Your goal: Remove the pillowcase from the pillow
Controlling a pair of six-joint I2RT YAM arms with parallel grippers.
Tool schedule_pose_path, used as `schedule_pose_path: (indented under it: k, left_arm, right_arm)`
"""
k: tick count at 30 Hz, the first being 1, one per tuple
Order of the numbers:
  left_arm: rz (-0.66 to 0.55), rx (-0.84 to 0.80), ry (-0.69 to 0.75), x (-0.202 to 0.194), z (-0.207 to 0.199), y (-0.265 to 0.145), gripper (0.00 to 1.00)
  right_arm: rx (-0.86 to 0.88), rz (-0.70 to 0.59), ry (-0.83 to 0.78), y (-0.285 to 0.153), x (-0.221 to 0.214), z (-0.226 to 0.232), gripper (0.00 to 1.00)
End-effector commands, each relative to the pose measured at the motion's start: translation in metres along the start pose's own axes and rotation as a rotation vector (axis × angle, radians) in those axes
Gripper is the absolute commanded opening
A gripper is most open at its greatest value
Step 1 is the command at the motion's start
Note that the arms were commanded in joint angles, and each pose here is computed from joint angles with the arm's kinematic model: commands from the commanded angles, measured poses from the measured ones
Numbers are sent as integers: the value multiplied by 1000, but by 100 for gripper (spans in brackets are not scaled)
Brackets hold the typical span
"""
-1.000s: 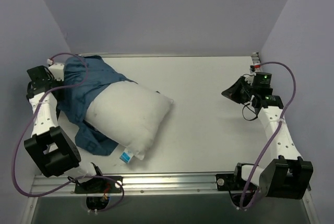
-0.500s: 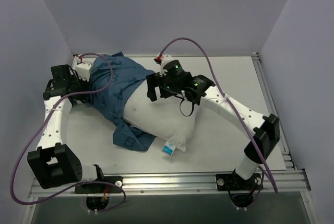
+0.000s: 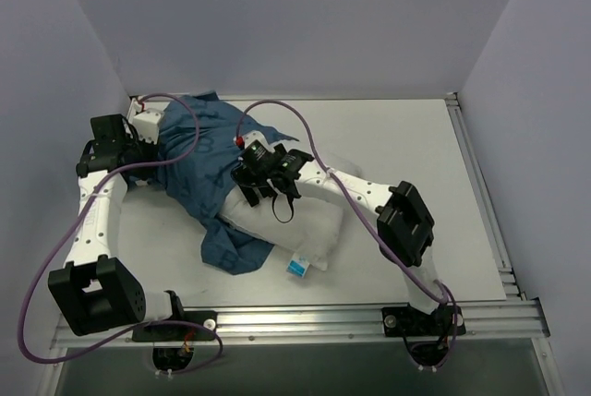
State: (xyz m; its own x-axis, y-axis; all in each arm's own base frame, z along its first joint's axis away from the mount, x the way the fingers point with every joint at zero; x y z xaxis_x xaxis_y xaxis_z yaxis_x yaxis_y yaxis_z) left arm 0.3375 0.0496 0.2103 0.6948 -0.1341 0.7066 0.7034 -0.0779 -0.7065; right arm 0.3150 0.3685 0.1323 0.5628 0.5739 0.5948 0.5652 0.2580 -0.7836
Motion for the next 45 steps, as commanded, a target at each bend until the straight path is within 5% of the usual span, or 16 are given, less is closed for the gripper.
schedule_pose_path:
  k: [1,12,15,16,17,22,30,45]
  left_arm:
    - [-106,49,1,28,6,-15,2]
    - [-142,28,-25,47,4,-17,2]
    - [-147,18,-33,49,3,-17,2]
    - [-144,26,-34,48,4,-15,2]
    - [-149,38,-34,49,7,-15,2]
    - [-117,186,-34,53,38,0,2]
    - [-189,429,-142,93,145,-11,2]
    - [-243,397,-214,118,189,-25,7]
  right_arm:
    - [-150,266,-33,24,-83,-38,99]
    - [-160,379,94,25,-139,-83,65]
    - [-158,390,125,29,-150,-87,35]
    - [-170,392,131,29,-152,-90,3]
    - [-207,388,137,27,-152,-96,0]
    - [-235,381,161,-1,-153,-116,0]
    - [-142,434,294,-55,-178,-113,0]
    - [-78,549,387,-71,-240,-89,0]
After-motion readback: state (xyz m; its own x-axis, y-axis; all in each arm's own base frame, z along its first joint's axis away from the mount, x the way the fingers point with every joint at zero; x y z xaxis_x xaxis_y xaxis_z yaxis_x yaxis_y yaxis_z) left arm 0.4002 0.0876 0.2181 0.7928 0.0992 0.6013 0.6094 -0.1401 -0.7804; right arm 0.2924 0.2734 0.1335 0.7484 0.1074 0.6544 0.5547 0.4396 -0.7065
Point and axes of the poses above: each gripper's point midway between its finger pads, its own y axis out along the fingers, its own z axis along the line the jaws close on, x = y × z, the point moved 2 cm from there along -y, back along the fingers, and after that the axes turned 7 degrees about -y, right-handed, at the moved point
